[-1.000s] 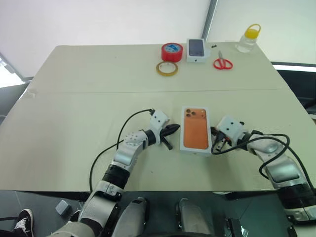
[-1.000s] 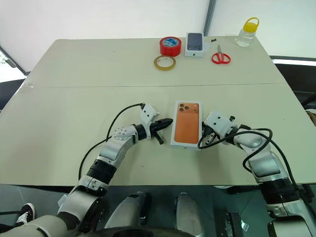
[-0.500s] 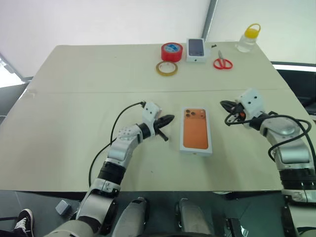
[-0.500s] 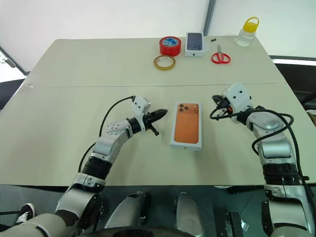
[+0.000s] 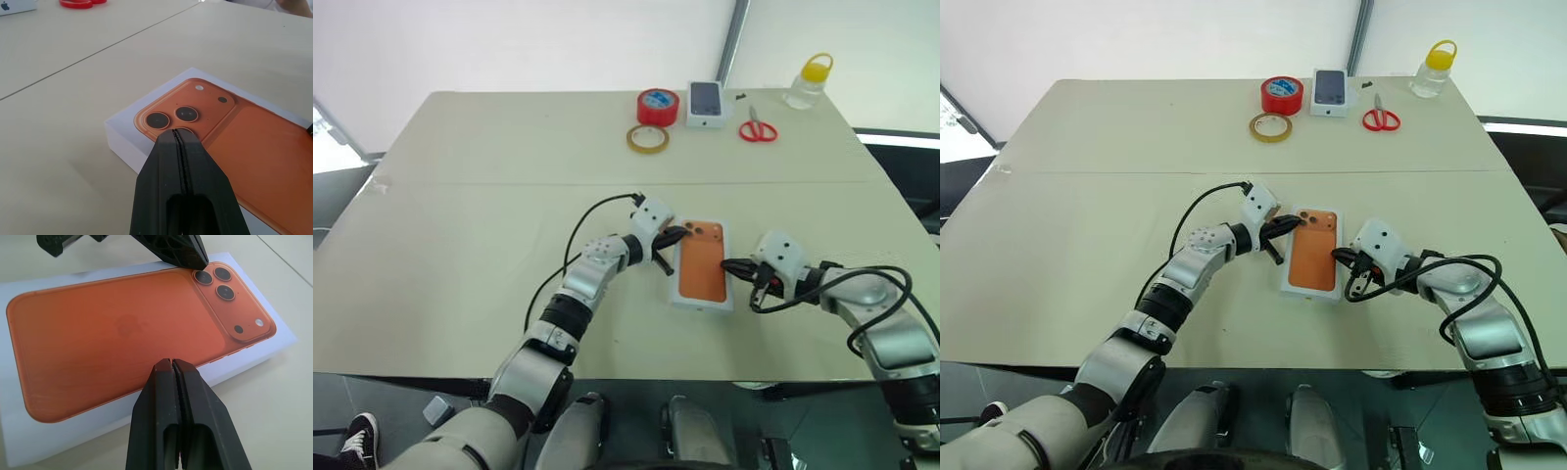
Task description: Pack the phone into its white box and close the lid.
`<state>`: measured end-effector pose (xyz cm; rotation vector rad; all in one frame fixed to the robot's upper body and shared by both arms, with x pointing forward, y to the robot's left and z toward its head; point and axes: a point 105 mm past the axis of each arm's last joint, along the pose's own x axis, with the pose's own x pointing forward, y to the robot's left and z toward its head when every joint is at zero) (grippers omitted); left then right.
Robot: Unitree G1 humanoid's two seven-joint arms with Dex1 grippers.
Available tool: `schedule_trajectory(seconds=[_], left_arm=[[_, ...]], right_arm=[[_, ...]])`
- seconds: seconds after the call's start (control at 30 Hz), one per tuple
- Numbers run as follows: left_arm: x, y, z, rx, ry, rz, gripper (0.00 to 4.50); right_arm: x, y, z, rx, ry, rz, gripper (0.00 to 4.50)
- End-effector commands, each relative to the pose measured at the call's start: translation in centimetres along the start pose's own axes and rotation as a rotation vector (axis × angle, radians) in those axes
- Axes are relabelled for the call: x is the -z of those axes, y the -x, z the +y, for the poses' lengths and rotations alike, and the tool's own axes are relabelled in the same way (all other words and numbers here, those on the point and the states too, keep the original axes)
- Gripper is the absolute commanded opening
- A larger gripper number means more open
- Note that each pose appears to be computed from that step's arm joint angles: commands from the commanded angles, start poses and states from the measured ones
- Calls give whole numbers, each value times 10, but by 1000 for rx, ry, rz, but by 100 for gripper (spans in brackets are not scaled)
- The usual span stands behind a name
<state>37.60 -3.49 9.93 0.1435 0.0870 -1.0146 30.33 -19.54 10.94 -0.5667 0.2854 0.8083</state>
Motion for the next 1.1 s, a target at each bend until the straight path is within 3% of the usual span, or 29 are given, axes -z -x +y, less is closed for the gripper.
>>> schedule_trajectory(seconds=[0.03, 0.07, 0.13, 0.17, 0.37, 0.4, 0.73, 0.93, 1.1], left_arm=[[17, 4, -8, 35, 23, 41, 0], [14, 6, -7, 45, 52, 24, 26], [4, 12, -3, 38, 56, -27, 83], [0, 15, -1, 34, 47, -48, 133], [-31, 77, 34, -53, 2, -146, 445], [-28, 96, 39, -68, -14, -126, 450], [-1, 223, 44, -240, -64, 6, 450], [12, 264, 37, -333, -33, 66, 450], [20, 294, 37, -413, -3, 113, 450]], right_arm=[[-5, -4, 4, -4, -41, -26, 8], [-10, -4, 2, -10, -87, -55, 3], [-22, -3, -5, 3, -140, -123, 55], [-26, -3, -9, 17, -153, -147, 88], [-60, 2, -26, 32, -136, -303, 403], [-62, 1, -26, 25, -114, -306, 446], [-65, 8, -20, -90, -39, -353, 446], [-39, 25, -16, -150, -8, -275, 446], [-25, 32, -28, -95, -15, -214, 446]])
